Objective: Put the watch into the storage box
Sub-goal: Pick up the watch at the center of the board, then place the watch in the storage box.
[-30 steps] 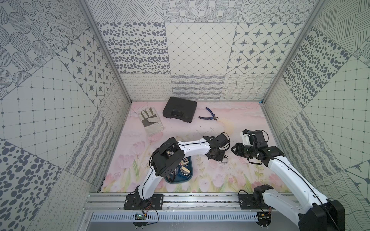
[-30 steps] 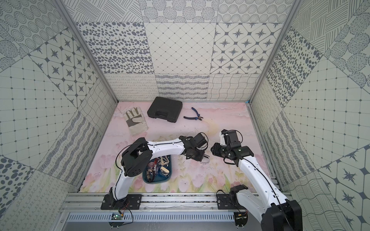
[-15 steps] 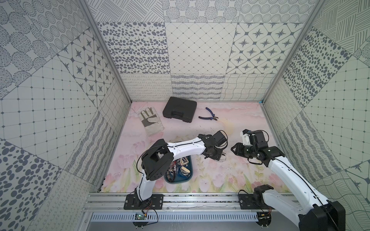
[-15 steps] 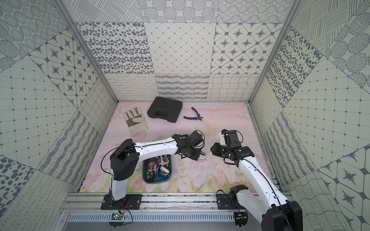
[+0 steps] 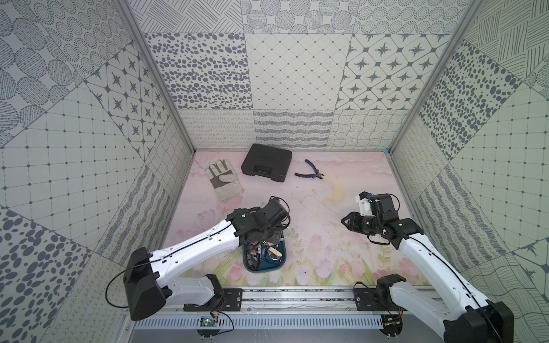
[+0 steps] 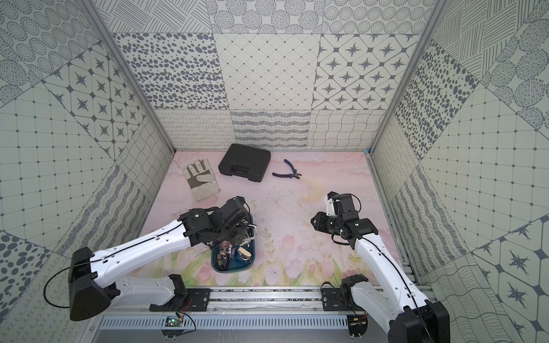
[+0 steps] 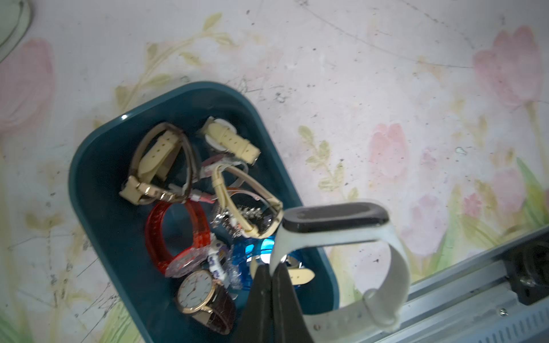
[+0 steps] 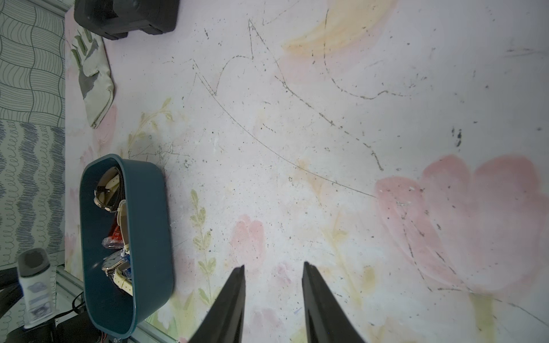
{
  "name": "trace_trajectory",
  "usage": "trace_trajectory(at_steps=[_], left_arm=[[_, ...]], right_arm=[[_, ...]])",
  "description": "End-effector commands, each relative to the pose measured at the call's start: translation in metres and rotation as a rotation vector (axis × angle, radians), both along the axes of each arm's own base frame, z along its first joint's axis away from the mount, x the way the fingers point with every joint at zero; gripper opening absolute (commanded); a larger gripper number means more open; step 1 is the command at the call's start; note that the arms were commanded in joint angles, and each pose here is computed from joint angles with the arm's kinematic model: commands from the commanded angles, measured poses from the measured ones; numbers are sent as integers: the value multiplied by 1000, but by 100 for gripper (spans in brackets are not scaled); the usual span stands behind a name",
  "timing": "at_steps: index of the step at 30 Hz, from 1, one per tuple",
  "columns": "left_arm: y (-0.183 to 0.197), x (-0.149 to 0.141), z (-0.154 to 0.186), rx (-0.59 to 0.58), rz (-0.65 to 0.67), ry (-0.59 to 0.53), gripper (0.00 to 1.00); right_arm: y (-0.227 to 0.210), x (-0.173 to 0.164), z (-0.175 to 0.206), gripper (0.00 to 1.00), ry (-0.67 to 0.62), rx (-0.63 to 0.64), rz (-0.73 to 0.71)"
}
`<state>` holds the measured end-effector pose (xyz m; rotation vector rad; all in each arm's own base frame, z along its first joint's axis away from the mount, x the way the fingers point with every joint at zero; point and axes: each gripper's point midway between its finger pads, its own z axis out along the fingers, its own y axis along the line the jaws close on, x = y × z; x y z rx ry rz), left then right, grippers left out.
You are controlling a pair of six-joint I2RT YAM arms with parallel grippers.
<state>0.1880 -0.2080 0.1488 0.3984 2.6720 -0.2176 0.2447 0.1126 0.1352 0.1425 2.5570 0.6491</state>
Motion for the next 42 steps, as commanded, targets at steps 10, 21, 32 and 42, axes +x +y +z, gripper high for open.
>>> trace_trajectory(at_steps=[10, 21, 32, 42], left_arm=[[100, -26, -35, 172, 324, 9, 0], [87, -14, -55, 169, 295, 44, 0], [60, 2, -73, 162, 227, 52, 0], [52, 9, -81, 167, 208, 64, 0]], right_arm=[[8, 1, 8, 37, -51, 38, 46], [10, -1, 11, 37, -64, 53, 57], [10, -2, 12, 37, -67, 56, 59], [11, -3, 11, 37, -66, 59, 63]])
